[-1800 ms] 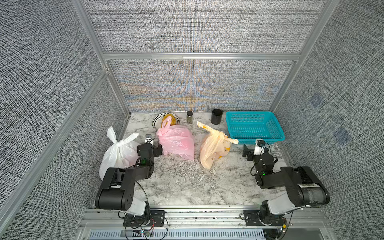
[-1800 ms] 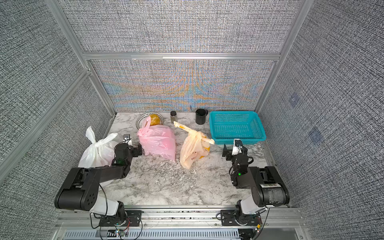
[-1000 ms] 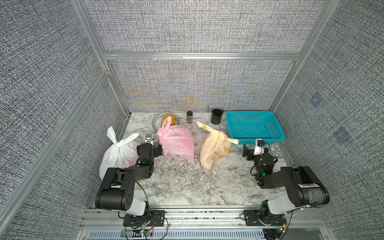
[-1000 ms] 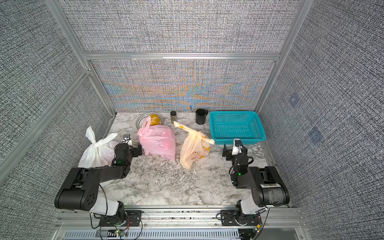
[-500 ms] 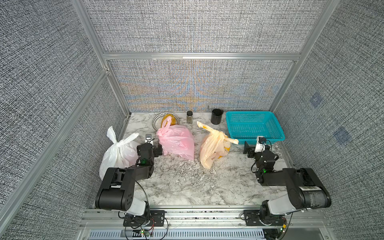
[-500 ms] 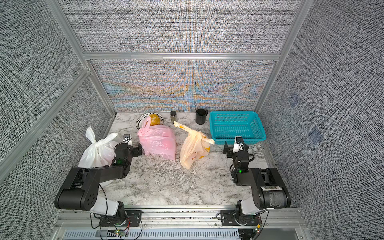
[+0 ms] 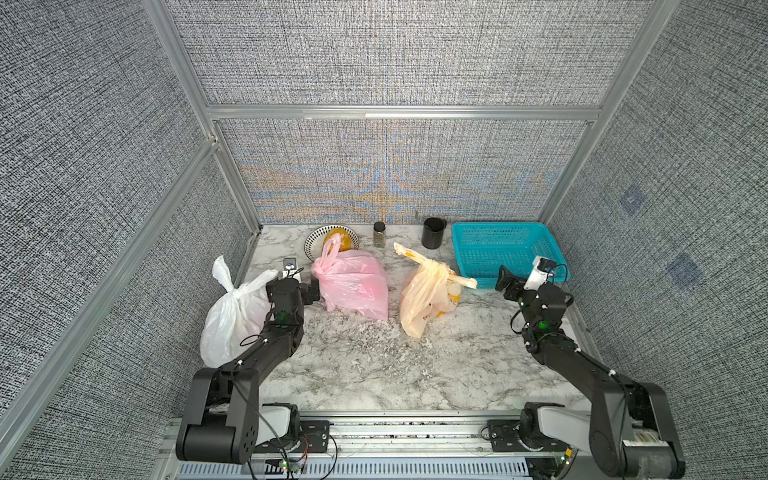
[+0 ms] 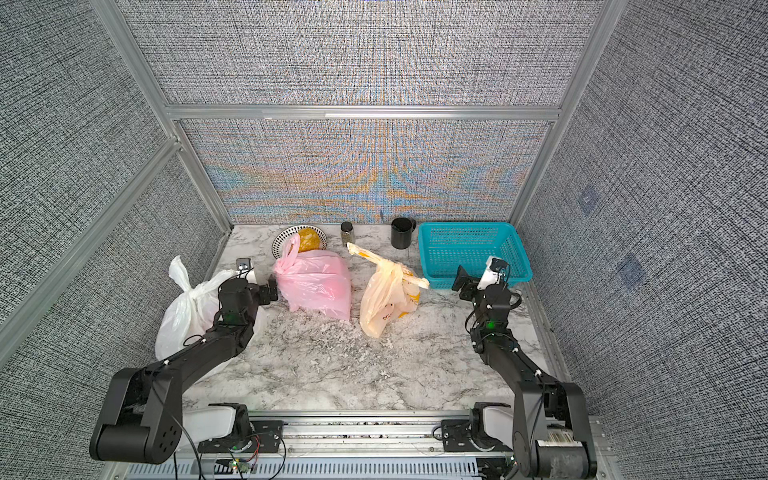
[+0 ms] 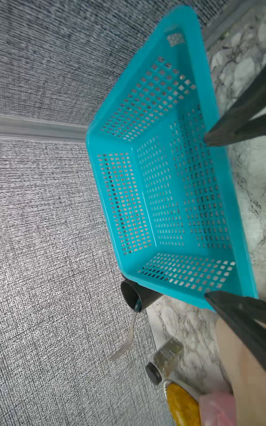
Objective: Untie the knot of a plastic bag & take out the apple
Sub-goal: Untie the plastic bag at the center of the board.
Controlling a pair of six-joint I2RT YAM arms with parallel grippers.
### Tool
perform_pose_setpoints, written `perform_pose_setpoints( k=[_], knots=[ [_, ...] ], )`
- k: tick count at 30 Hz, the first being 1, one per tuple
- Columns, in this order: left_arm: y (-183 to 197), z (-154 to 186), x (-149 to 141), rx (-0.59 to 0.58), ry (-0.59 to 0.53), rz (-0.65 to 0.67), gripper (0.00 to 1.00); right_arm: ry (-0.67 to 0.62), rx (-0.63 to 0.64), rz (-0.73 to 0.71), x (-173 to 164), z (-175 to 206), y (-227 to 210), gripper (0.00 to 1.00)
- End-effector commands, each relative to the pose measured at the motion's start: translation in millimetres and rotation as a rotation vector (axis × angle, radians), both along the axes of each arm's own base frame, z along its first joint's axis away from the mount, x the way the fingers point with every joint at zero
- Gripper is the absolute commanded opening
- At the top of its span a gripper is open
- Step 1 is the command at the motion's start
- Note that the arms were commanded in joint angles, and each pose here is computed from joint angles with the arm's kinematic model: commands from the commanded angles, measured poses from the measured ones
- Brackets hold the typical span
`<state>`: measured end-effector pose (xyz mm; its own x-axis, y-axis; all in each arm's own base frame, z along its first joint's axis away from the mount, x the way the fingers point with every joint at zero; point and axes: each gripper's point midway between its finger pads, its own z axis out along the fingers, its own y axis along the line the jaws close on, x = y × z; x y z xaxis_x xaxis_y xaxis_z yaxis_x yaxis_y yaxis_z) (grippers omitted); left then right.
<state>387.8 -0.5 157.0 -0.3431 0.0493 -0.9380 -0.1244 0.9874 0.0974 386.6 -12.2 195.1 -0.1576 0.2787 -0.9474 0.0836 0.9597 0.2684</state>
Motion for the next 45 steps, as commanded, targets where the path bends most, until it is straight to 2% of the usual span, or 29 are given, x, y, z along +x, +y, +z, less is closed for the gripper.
perform_pose_setpoints(
  k=[1,4,10,14,17,21,26,31,37,41,42,45],
  knots=[
    [-13.1,-2.0,-6.0,-0.042,0.049,-0.057,1.0,0.151,0.127,0.105,-0.1,-15.7,23.0,0.98],
    [-26.0,12.2,-7.1,-0.075,0.057,-0.084,1.0,0.191,0.131,0.194,4.1,-5.8,43.5,0.98],
    [-75.0,52.7,-10.5,-0.15,0.059,-0.192,1.0,0.173,0.118,0.351,15.5,30.8,81.2,0.98],
    [-125.9,73.5,-13.9,-0.202,0.073,-0.305,1.0,0.162,0.101,0.513,27.3,53.0,116.4,0.97],
    [-172.5,83.3,-19.5,-0.243,0.082,-0.409,1.0,0.186,0.094,0.641,28.5,54.9,145.1,0.91],
    [-238.9,89.5,-34.0,-0.267,0.105,-0.557,1.0,0.221,0.093,0.775,17.1,50.8,173.2,0.86],
    [-303.5,87.4,-53.0,-0.289,0.15,-0.709,0.96,0.273,0.065,0.883,-5.2,43.1,192.8,0.82],
    [-339.4,82.1,-62.8,-0.294,0.182,-0.796,0.95,0.322,0.056,0.943,-21.6,31.8,202.9,0.81],
    [-357.6,67.4,-62.9,-0.307,0.245,-0.834,0.87,0.361,0.059,0.964,-31.1,18.3,208.7,0.77],
    [-363.6,61.1,-66.2,-0.308,0.27,-0.856,0.87,0.362,0.064,0.964,-36.6,17.0,209.5,0.77],
    [-366.8,59.3,-67.8,-0.311,0.282,-0.87,0.83,0.361,0.066,0.96,-37.5,17.4,209.0,0.77],
    [-371.1,52.4,-68.8,-0.304,0.312,-0.881,0.58,0.37,0.074,0.963,-41.9,16.5,208.5,0.76]
  ],
)
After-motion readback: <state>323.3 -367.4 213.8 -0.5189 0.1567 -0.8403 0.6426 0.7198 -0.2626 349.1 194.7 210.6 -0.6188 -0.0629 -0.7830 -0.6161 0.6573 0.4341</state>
